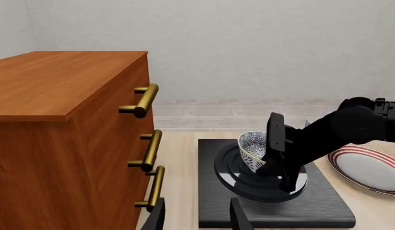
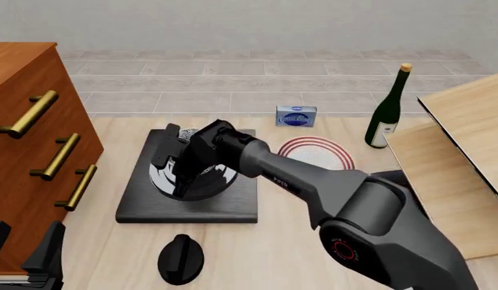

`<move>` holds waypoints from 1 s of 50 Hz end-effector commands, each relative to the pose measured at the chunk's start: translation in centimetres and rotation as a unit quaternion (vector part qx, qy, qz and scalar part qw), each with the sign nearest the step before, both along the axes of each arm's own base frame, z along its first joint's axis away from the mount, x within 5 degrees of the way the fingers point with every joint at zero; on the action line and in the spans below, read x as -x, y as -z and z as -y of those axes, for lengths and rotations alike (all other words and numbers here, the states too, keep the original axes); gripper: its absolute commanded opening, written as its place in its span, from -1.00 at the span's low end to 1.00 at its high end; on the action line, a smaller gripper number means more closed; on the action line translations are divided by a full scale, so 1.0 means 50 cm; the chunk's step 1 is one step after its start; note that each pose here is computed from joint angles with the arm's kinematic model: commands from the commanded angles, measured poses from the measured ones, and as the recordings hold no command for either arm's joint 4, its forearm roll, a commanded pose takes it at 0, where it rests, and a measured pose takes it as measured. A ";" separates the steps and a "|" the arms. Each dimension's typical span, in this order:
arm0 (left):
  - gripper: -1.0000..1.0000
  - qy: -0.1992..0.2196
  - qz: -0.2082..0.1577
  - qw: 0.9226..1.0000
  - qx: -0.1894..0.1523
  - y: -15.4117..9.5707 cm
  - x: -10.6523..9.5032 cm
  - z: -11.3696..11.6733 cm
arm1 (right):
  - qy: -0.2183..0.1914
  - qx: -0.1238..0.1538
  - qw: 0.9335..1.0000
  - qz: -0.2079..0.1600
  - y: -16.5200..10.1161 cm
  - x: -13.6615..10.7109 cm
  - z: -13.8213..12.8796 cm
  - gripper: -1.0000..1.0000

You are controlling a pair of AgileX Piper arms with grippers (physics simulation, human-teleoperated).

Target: Put the bowl on the stove.

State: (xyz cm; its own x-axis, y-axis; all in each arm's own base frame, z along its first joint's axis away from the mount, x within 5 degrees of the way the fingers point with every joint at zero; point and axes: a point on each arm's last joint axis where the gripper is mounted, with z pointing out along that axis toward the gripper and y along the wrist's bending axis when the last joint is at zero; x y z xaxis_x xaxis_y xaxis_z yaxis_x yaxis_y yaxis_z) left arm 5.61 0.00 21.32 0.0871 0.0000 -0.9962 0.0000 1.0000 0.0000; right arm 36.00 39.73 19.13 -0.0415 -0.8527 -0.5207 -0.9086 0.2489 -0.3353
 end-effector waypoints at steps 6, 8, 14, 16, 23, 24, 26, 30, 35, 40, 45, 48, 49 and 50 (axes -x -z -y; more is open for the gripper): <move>1.00 0.000 0.000 1.000 0.000 0.000 0.000 0.000 | 0.005 0.006 1.000 -0.010 0.031 -0.003 -0.004 -1.00; 1.00 0.000 0.000 1.000 0.000 0.000 0.000 0.000 | 0.004 0.006 1.000 -0.010 0.031 -0.002 -0.004 -1.00; 1.00 0.000 0.000 1.000 0.000 0.000 0.000 0.000 | 0.004 0.006 1.000 -0.011 0.030 0.000 -0.006 -1.00; 1.00 0.000 0.000 1.000 0.000 0.000 0.000 0.000 | 0.003 0.007 1.000 -0.012 0.029 0.001 -0.006 1.00; 1.00 0.000 0.000 1.000 0.000 0.000 0.000 0.000 | 0.002 0.006 1.000 -0.009 0.022 0.000 -0.004 1.00; 1.00 0.000 0.000 1.000 0.000 0.000 0.000 0.000 | 0.002 0.007 1.000 -0.008 0.022 0.000 -0.004 1.00; 1.00 0.000 0.000 1.000 0.000 0.000 0.000 0.000 | 0.002 0.006 1.000 -0.007 0.020 -0.001 -0.003 1.00; 1.00 0.000 0.000 1.000 0.000 0.000 0.000 0.000 | 0.000 0.005 1.000 -0.007 0.015 0.004 -0.005 1.00; 1.00 0.000 0.000 1.000 0.000 0.000 0.000 0.000 | -0.001 0.005 1.000 -0.006 0.010 0.005 -0.003 1.00; 1.00 0.000 0.000 1.000 0.000 0.000 0.000 0.000 | -0.001 0.004 1.000 -0.003 -0.001 0.004 0.001 1.00; 1.00 0.000 0.000 1.000 0.000 0.000 0.000 0.000 | -0.003 0.002 1.000 0.001 -0.016 0.005 0.007 1.00; 1.00 0.000 0.000 1.000 0.000 0.000 0.000 0.000 | -0.004 0.002 1.000 0.003 -0.024 0.011 0.012 1.00; 1.00 0.000 0.000 1.000 0.000 0.000 0.000 0.000 | -0.004 0.001 1.000 0.004 -0.026 0.011 0.013 1.00; 1.00 0.000 0.000 1.000 0.000 0.000 0.000 0.000 | -0.004 0.001 1.000 0.005 -0.028 0.011 0.015 1.00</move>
